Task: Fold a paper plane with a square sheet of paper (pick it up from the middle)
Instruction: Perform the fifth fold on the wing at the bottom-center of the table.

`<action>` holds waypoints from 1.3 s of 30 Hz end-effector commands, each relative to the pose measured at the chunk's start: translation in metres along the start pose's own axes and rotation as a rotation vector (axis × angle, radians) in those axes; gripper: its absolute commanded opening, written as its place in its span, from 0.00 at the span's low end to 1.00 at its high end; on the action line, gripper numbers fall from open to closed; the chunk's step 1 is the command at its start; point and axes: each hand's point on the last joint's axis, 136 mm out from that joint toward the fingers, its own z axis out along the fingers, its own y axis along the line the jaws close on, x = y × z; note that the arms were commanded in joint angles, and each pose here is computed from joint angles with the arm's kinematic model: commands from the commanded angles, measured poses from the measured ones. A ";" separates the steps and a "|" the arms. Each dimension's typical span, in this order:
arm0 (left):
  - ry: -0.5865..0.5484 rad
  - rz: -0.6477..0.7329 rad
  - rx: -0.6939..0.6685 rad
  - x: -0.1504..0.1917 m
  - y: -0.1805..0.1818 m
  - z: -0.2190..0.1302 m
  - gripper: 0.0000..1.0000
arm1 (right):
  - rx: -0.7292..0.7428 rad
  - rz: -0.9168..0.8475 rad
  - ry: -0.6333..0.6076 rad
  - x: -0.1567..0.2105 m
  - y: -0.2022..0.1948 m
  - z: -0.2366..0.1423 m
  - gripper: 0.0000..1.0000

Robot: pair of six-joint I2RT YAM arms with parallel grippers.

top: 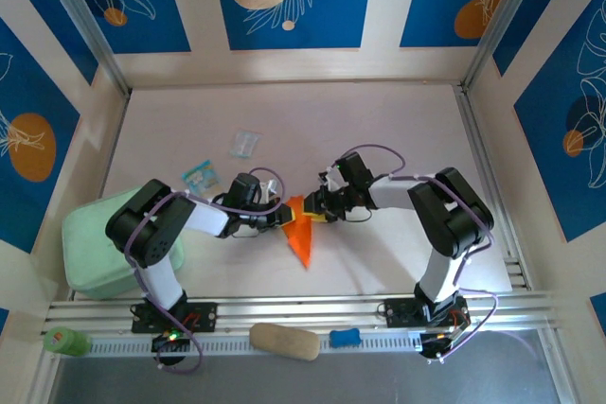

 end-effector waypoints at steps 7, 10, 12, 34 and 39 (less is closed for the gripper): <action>0.028 -0.040 -0.034 0.011 0.013 -0.004 0.00 | 0.023 0.007 0.049 0.002 -0.007 -0.002 0.23; 0.004 -0.026 -0.027 0.006 0.004 -0.010 0.00 | 0.058 0.040 0.031 0.008 -0.014 -0.006 0.16; -0.010 -0.009 -0.018 0.003 -0.004 -0.015 0.00 | 0.080 0.060 0.010 0.013 -0.019 -0.009 0.11; 0.015 -0.025 -0.045 0.008 0.000 -0.010 0.01 | 0.154 0.343 -0.221 0.040 -0.026 0.003 0.06; 0.034 -0.048 -0.084 0.018 0.020 -0.006 0.00 | 0.108 0.225 -0.178 0.044 -0.014 0.005 0.13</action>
